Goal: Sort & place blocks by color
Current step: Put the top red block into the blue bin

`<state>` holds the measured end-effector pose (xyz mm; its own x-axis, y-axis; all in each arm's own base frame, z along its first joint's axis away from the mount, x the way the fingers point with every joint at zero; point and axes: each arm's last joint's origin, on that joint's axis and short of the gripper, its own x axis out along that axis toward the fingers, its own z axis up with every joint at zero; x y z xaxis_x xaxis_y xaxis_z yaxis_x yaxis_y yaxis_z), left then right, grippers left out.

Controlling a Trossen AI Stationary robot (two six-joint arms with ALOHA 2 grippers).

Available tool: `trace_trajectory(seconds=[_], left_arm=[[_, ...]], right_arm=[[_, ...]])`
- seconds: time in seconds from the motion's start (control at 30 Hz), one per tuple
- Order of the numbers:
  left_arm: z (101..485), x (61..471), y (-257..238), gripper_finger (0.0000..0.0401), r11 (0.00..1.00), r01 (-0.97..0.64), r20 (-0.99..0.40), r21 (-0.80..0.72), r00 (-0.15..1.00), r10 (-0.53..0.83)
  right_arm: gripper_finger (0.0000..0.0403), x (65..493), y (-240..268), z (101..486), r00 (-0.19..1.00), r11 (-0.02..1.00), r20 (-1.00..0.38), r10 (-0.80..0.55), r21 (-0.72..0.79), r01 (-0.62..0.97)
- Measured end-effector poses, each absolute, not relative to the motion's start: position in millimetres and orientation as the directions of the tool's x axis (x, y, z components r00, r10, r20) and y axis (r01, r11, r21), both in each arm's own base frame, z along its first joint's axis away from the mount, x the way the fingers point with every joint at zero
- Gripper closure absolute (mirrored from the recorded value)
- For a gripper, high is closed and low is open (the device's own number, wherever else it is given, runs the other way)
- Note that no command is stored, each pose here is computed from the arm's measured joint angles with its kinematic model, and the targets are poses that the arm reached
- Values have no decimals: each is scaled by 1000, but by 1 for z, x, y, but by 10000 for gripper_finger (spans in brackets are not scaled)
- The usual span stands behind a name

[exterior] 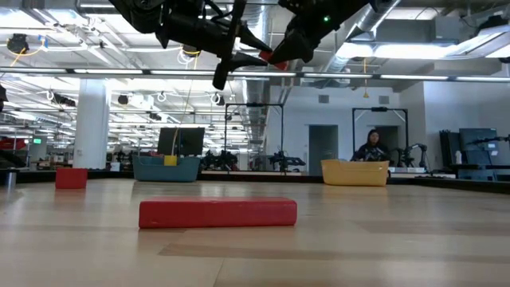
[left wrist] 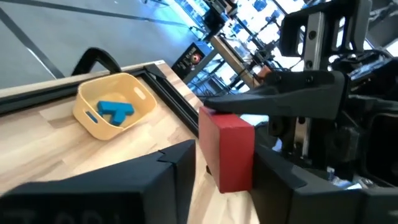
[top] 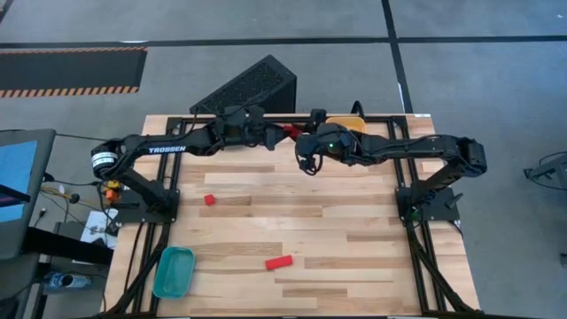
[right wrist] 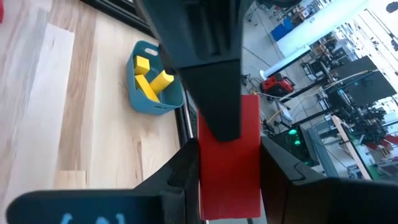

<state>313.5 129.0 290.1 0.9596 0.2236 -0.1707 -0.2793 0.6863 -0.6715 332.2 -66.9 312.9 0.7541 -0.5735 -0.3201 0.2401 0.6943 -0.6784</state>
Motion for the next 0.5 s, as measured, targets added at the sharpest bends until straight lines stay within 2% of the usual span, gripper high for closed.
trace_trajectory(seconds=[0.23, 0.4, 0.5], left_arm=[[290, 313, 129, 376, 700, -272, -174, -660, 962, 210], [289, 313, 129, 373, 711, -279, -178, -646, 960, 216], [289, 309, 130, 370, 714, -331, -208, -617, 944, 258]], right_arm=[[266, 333, -60, 313, 755, 697, -321, -572, -676, 240], [228, 332, -59, 311, 735, 757, -331, -591, -543, 364], [205, 323, -61, 305, 614, 727, -394, -684, -436, 530]])
